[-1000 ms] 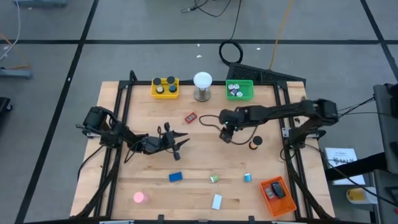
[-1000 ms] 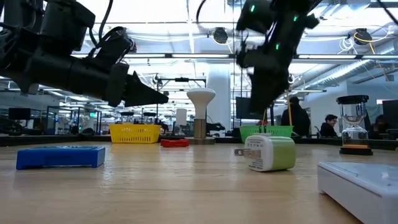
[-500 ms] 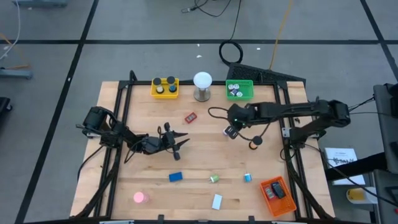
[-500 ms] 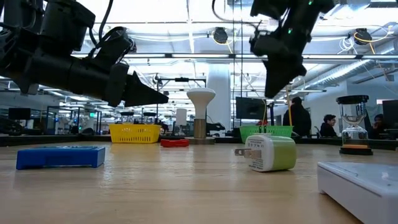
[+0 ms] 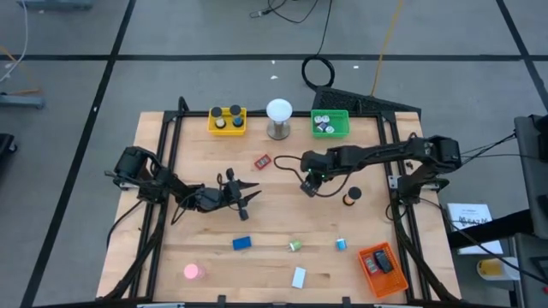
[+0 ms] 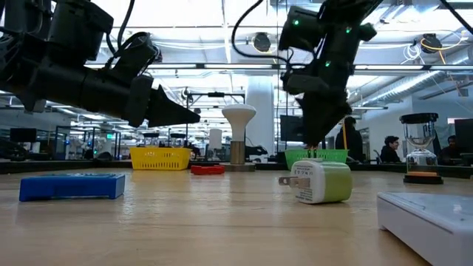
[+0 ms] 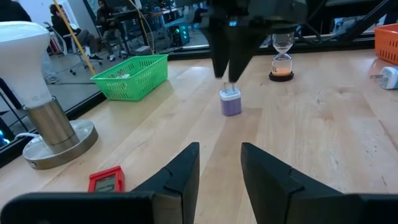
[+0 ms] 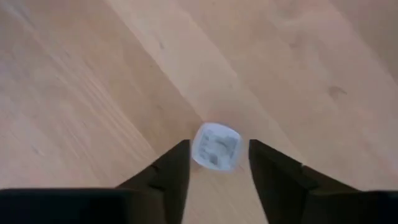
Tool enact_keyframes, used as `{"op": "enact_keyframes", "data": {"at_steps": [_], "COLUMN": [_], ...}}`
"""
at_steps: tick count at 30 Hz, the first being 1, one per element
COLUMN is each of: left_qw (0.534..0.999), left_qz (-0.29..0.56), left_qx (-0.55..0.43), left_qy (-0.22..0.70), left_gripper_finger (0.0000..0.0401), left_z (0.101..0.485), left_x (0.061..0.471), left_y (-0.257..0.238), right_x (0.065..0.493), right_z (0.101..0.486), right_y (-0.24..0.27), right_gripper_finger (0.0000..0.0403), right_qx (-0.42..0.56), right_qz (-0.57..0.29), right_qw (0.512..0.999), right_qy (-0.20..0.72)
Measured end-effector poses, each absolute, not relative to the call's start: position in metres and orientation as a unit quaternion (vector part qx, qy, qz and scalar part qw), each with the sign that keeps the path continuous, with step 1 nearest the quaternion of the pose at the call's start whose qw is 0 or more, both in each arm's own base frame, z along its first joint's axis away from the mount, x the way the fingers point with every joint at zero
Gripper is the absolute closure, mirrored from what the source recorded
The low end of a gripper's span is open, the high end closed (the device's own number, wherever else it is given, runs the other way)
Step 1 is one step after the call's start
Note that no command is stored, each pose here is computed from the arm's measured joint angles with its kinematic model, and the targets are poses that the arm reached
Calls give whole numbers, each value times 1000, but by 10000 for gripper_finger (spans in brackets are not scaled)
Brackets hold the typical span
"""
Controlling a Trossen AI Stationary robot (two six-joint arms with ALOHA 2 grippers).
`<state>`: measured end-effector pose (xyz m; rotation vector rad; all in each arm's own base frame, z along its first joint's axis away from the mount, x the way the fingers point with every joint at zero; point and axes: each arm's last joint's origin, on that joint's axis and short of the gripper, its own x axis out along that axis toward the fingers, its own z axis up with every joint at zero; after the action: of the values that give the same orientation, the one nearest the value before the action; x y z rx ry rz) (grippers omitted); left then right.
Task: Pick & Place Office items
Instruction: Put the purple charger adapter into the green bin
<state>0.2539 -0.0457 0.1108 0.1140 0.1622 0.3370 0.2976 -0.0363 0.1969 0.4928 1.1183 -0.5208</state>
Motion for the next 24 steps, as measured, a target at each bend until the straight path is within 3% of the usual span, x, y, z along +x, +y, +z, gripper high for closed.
{"op": "enact_keyframes", "data": {"at_steps": [5, 10, 19, 24], "left_qw": [981, 981, 980, 980], "left_qz": [168, 166, 166, 167], "left_qx": [57, 57, 60, 59], "left_qy": [81, 81, 87, 87], "left_gripper_finger": [281, 281, 281, 281], "left_z": [111, 111, 110, 110], "left_x": [254, 254, 254, 254], "left_y": [-46, -46, -46, -45], "right_x": [302, 305, 311, 304], "right_z": [188, 173, 153, 165], "right_y": [-37, -37, -37, -36], "right_gripper_finger": [202, 185, 220, 230], "right_qx": [237, 235, 235, 225], "right_qz": [-248, -255, -246, -240], "right_qw": [780, 761, 748, 748], "right_qy": [524, 548, 570, 576]}}
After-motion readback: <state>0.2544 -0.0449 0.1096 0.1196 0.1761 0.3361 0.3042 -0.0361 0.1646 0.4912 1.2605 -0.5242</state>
